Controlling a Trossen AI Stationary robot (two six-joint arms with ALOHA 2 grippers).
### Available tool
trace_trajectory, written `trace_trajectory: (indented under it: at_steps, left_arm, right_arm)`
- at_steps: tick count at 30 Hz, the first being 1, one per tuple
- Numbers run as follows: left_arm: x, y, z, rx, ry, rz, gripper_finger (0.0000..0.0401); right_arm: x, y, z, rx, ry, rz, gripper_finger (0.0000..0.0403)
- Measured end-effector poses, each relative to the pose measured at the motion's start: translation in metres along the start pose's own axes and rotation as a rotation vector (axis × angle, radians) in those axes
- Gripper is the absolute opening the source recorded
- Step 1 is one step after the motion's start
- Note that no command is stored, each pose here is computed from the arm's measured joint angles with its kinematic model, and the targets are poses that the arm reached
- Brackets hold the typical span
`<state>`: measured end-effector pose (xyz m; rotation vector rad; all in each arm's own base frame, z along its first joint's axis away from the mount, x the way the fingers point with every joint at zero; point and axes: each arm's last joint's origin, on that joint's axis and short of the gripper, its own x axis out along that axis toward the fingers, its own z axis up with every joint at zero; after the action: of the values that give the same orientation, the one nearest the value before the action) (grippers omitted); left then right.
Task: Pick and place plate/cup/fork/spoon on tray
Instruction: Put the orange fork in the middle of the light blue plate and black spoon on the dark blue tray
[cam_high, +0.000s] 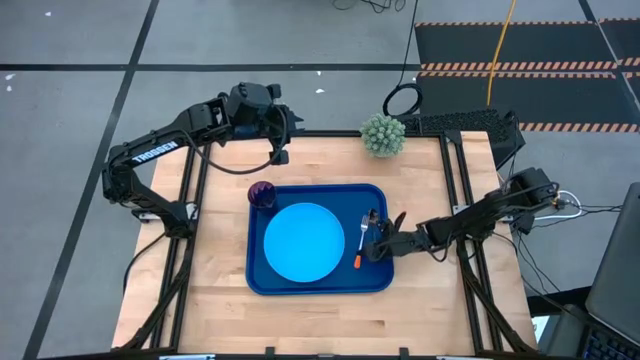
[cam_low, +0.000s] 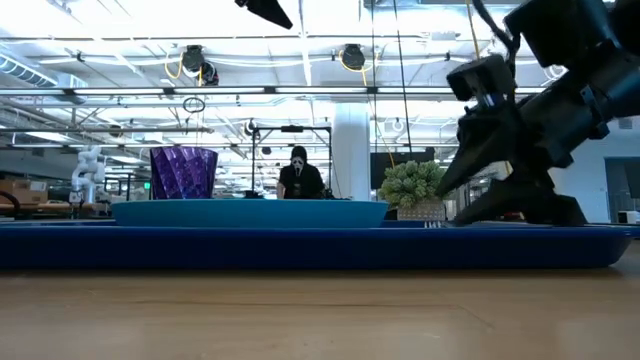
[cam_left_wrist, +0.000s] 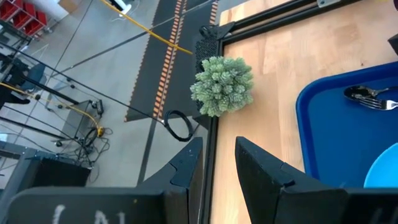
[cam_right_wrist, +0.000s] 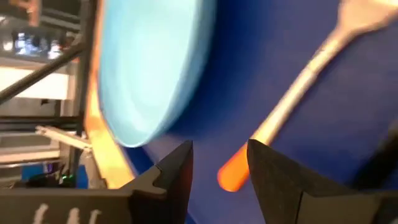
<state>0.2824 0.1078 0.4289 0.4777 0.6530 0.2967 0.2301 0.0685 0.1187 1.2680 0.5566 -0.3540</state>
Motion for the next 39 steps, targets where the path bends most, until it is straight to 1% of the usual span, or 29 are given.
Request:
trace_trajectory:
  at_steps: [2, 5, 8, 11, 17, 19, 21, 25, 27, 29, 31, 32, 35, 37, 39]
  left_arm:
    - [0.000, -0.001, 0.000, -0.002, -0.012, -0.020, 0.0097]
    - [0.000, -0.002, 0.001, -0.019, -0.034, -0.057, 0.0097]
    - [0.000, -0.003, 0.001, -0.030, -0.052, -0.088, 0.0097]
    - [0.000, -0.005, 0.003, -0.034, -0.096, -0.161, 0.0097]
    - [-0.002, -0.009, 0.006, -0.050, -0.204, -0.327, 0.0097]
    - [-0.003, -0.010, 0.007, -0.061, -0.224, -0.363, 0.0097]
    - [-0.003, -0.009, 0.008, -0.082, -0.235, -0.376, 0.0097]
    - [-0.006, -0.001, 0.009, -0.136, -0.271, -0.338, 0.0097]
    - [-0.008, 0.006, 0.012, -0.158, -0.332, -0.321, 0.0097]
    - [-0.008, 0.011, 0.017, -0.173, -0.436, -0.347, 0.0097]
    - [-0.009, 0.016, 0.020, -0.191, -0.529, -0.396, 0.0097]
    - [-0.009, 0.018, 0.022, -0.215, -0.558, -0.411, 0.0097]
    - [-0.006, 0.023, 0.028, -0.304, -0.611, -0.409, 0.0097]
    - [-0.002, 0.024, 0.031, -0.305, -0.643, -0.396, 0.0097]
    - [-0.002, 0.025, 0.033, -0.270, -0.670, -0.374, 0.0097]
  right_arm:
    - [-0.003, 0.004, 0.001, -0.048, -0.005, 0.028, 0.0145]
    - [-0.009, 0.012, 0.003, -0.160, -0.015, 0.071, 0.0145]
    - [-0.016, 0.024, 0.006, -0.315, -0.042, 0.125, 0.0145]
    - [-0.025, 0.033, 0.010, -0.484, -0.102, 0.160, 0.0145]
    - [-0.047, 0.039, 0.022, -0.822, -0.221, 0.106, 0.0145]
    - [-0.053, 0.038, 0.026, -0.935, -0.243, 0.064, 0.0145]
    - [-0.058, 0.038, 0.027, -1.021, -0.256, 0.041, 0.0145]
    - [-0.062, 0.039, 0.028, -1.096, -0.256, 0.047, 0.0145]
    - [-0.062, 0.038, 0.028, -1.115, -0.255, 0.050, 0.0145]
    - [-0.062, 0.037, 0.027, -1.134, -0.251, 0.045, 0.0145]
    - [-0.062, 0.037, 0.027, -1.156, -0.258, 0.038, 0.0145]
    - [-0.062, 0.037, 0.028, -1.170, -0.262, 0.037, 0.0145]
    - [-0.062, 0.039, 0.030, -1.211, -0.291, 0.041, 0.0145]
    - [-0.062, 0.040, 0.034, -1.232, -0.312, 0.037, 0.0145]
    - [-0.062, 0.040, 0.037, -1.256, -0.327, 0.022, 0.0145]
